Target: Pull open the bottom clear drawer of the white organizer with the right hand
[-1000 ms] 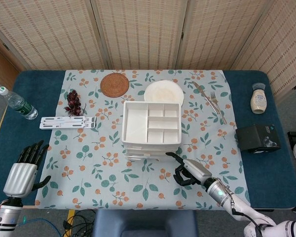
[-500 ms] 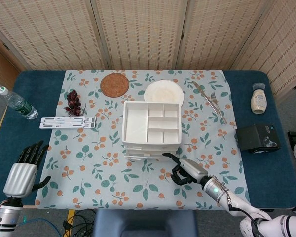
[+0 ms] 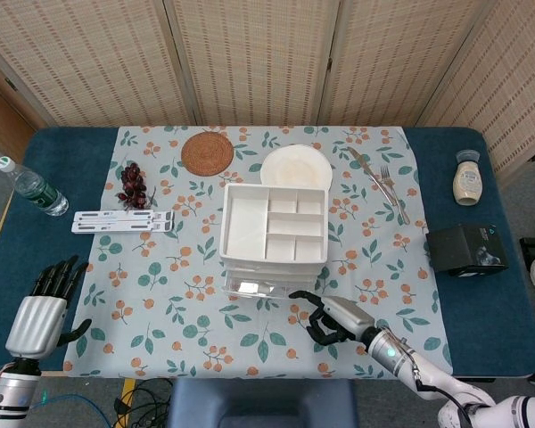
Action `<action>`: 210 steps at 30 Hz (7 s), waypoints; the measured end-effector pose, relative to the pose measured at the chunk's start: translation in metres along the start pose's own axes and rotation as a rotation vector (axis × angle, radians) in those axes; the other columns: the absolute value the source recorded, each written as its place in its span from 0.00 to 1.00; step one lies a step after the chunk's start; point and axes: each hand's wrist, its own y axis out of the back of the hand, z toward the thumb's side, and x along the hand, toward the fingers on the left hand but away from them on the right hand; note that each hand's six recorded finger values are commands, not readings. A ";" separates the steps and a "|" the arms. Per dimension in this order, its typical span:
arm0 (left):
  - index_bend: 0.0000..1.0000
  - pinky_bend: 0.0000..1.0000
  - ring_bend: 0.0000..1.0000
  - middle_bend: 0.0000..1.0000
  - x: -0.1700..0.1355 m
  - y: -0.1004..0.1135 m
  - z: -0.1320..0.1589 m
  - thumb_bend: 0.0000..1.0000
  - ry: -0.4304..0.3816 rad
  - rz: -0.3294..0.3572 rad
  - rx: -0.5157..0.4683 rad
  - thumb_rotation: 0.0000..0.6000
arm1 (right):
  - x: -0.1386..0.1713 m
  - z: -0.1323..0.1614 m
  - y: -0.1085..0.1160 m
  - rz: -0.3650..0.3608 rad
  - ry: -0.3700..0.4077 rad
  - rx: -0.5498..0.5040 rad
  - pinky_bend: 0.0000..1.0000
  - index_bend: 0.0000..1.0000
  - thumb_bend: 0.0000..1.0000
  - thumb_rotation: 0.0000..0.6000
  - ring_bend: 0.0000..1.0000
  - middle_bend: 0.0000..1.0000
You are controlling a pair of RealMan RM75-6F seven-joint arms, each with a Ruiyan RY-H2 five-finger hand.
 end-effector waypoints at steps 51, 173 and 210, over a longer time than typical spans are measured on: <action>0.02 0.09 0.05 0.00 0.000 -0.001 0.003 0.20 -0.006 -0.007 0.008 1.00 | 0.034 0.004 -0.023 0.059 0.045 0.004 1.00 0.20 0.56 1.00 1.00 0.80; 0.02 0.09 0.05 0.00 -0.014 0.006 -0.007 0.20 0.057 0.013 -0.003 1.00 | -0.094 0.090 -0.010 0.150 0.412 1.338 1.00 0.27 0.31 1.00 1.00 0.97; 0.02 0.09 0.05 0.00 -0.013 0.004 -0.004 0.20 0.055 -0.006 0.008 1.00 | -0.095 0.075 -0.012 0.109 0.419 1.171 1.00 0.40 0.33 1.00 1.00 0.97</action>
